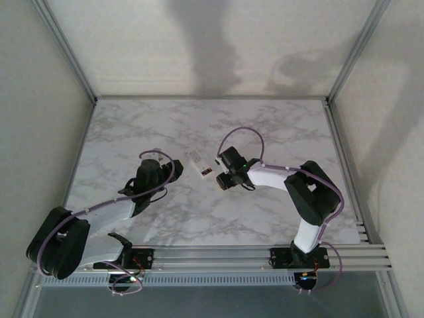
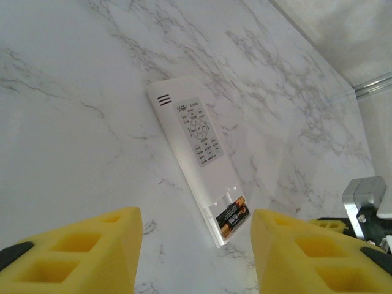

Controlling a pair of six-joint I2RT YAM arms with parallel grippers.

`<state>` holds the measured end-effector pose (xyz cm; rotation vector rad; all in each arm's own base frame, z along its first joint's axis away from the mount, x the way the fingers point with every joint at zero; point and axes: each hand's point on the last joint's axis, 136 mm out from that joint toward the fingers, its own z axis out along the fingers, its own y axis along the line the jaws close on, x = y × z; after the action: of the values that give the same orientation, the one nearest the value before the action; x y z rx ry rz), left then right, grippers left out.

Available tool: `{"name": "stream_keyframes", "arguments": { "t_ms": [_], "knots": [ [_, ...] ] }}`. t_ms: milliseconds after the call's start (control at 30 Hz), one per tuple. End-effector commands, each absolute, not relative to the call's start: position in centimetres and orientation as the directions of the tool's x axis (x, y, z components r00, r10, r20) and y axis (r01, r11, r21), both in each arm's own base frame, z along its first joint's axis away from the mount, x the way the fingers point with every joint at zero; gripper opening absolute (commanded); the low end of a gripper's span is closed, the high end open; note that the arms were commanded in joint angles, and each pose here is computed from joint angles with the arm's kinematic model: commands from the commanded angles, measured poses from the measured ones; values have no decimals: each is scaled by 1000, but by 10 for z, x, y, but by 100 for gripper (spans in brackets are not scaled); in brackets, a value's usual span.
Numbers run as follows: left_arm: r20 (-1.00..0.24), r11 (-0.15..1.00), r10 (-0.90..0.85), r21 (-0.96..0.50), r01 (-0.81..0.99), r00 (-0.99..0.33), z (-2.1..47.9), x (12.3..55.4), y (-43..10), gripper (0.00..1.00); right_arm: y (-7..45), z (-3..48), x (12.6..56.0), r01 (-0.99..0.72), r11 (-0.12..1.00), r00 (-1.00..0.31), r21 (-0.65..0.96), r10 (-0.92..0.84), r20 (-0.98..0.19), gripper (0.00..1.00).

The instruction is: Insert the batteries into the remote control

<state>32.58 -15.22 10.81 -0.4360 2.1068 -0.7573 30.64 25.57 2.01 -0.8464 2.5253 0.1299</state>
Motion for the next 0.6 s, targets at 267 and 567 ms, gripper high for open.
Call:
{"name": "stream_keyframes", "arguments": {
  "t_ms": [267, 567],
  "knots": [
    [-613, 760, -547, -649, -31, -570, 108, 328, -144, 49, 253, 32, 290, -594, 801, -713, -70, -565, -415, 45],
    [-627, 771, -544, -636, -37, -557, 106, 339, -135, 52, 272, 41, 289, -608, 793, -719, -36, -569, -399, 49]
  ]
}}
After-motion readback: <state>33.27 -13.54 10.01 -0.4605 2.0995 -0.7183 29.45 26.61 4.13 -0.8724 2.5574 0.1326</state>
